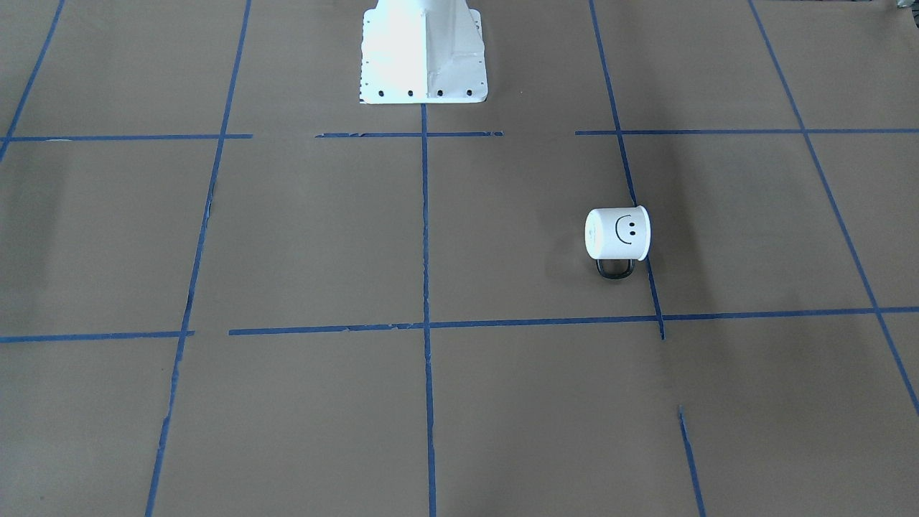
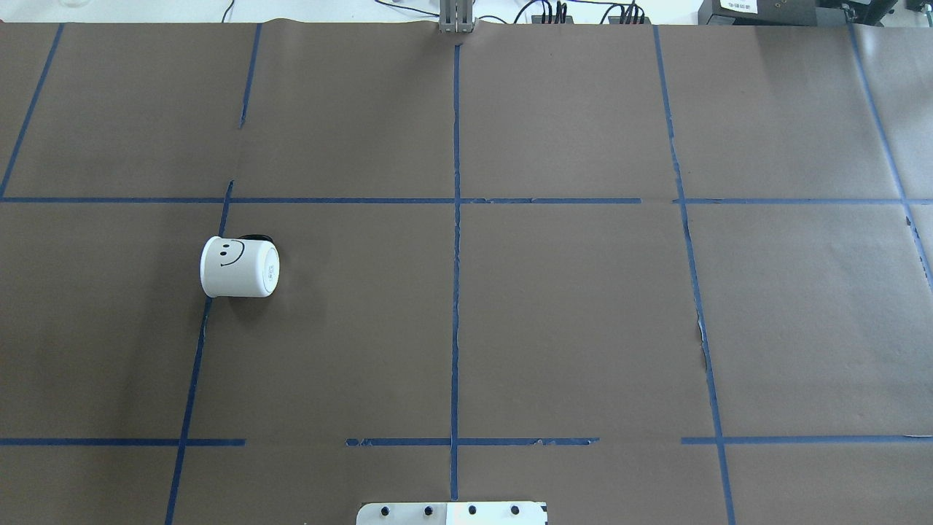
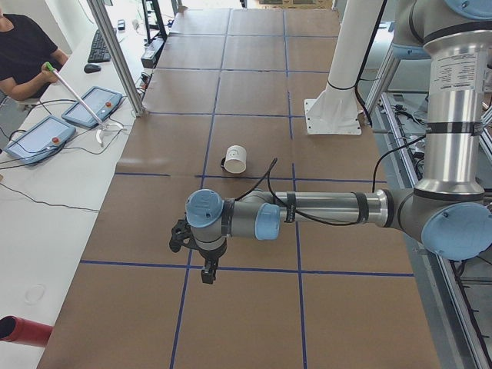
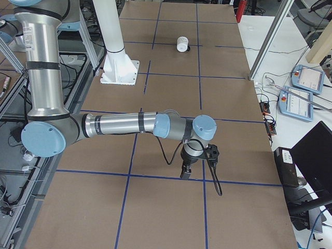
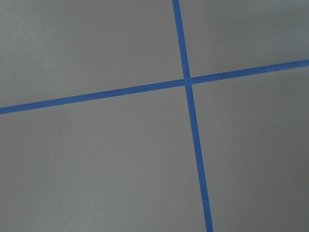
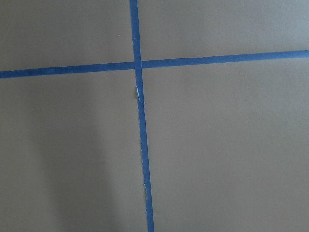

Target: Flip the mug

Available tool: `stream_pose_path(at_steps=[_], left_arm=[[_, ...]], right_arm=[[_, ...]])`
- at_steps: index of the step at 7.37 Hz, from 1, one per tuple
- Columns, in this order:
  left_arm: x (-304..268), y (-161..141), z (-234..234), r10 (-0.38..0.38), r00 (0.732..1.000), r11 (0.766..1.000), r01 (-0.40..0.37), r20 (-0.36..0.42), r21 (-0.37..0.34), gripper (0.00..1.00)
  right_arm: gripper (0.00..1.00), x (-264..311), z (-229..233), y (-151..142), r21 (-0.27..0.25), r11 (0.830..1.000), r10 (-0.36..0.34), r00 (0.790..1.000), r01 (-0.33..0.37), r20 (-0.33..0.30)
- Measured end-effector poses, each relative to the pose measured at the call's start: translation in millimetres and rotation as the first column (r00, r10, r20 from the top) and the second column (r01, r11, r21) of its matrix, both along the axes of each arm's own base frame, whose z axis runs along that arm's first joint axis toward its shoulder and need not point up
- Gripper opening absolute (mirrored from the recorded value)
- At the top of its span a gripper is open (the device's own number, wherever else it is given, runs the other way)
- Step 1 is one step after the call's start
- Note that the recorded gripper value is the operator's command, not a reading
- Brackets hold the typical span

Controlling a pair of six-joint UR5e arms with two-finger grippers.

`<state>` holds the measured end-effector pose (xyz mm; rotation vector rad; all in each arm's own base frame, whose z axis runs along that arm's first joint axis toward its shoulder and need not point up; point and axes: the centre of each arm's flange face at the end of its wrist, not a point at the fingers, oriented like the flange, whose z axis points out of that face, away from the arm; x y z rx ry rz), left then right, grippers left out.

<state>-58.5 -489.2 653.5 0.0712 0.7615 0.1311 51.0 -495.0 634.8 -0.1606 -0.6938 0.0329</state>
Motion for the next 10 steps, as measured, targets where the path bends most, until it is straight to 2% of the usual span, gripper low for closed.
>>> stream_pose_path(at_steps=[3, 5, 7, 10], left_arm=[[0, -16, -20, -0.001, 1.0, 1.0, 0.001, -0.005, 0.027, 1.0], [4, -38, -54, 0.004, 0.999, 0.995, 0.0, -0.046, 0.096, 1.0], [17, -58, -92, 0.034, 0.991, 0.974, -0.004, -0.13, 0.226, 1.0], [77, -65, -124, 0.108, 0.965, 0.925, -0.009, -0.239, 0.38, 1.0]], right_arm=[[1.0, 0, 0, 0, 0.0, 1.0, 0.0, 1.0, 0.0, 0.0], [1.0, 0, 0, 0, -0.001, 1.0, 0.0, 1.0, 0.0, 0.0], [1.0, 0, 0, 0, 0.0, 1.0, 0.0, 1.0, 0.0, 0.0], [1.0, 0, 0, 0, -0.001, 1.0, 0.0, 1.0, 0.0, 0.0]])
